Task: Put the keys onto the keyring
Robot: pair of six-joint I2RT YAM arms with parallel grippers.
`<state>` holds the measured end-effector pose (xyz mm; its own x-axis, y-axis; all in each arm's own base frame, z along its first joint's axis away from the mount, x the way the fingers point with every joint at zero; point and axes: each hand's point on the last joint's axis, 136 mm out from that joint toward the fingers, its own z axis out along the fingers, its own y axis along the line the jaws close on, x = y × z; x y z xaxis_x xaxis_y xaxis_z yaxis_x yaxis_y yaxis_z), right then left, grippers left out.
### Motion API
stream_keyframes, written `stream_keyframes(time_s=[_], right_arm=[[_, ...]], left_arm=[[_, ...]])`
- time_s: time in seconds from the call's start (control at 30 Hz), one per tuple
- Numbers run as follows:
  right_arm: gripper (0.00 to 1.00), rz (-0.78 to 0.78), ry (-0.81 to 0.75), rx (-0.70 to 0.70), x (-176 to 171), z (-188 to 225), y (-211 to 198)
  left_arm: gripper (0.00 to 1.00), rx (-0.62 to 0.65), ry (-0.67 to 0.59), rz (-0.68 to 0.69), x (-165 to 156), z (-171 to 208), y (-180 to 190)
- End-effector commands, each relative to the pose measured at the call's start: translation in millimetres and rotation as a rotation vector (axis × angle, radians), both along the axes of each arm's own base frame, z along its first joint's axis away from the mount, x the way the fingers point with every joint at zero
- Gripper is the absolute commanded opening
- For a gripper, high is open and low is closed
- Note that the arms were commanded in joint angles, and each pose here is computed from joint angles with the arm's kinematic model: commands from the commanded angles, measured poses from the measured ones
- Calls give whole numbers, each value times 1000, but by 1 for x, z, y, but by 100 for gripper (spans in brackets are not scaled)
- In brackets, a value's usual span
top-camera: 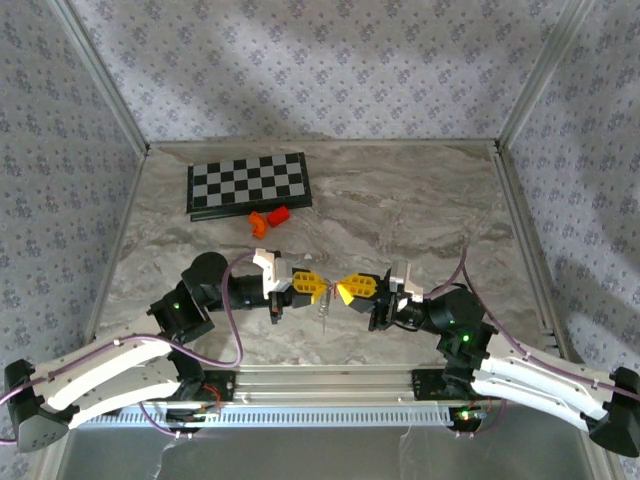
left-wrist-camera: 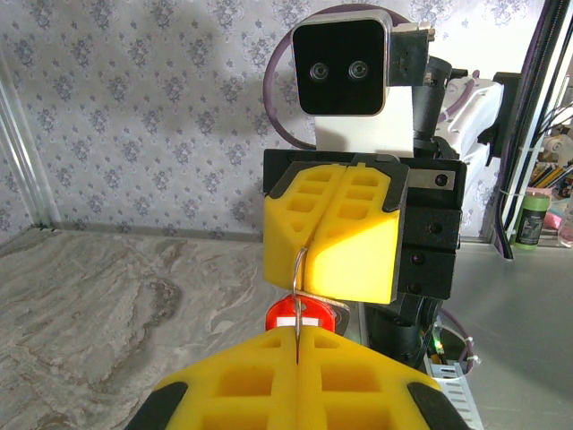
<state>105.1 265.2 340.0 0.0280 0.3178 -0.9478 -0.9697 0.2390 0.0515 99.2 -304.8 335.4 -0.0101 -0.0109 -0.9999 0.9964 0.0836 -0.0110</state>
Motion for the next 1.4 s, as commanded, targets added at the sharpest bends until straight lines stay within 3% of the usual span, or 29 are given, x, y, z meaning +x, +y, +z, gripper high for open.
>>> stream_keyframes(time_s=[0.0, 1.37], right_arm=[[0, 10, -20, 28, -3, 7, -2], [0, 0, -58, 18, -6, 10, -5]], left_arm=[[0, -64, -53, -22, -7, 28, 2], [0, -64, -54, -36, -8, 35, 0]])
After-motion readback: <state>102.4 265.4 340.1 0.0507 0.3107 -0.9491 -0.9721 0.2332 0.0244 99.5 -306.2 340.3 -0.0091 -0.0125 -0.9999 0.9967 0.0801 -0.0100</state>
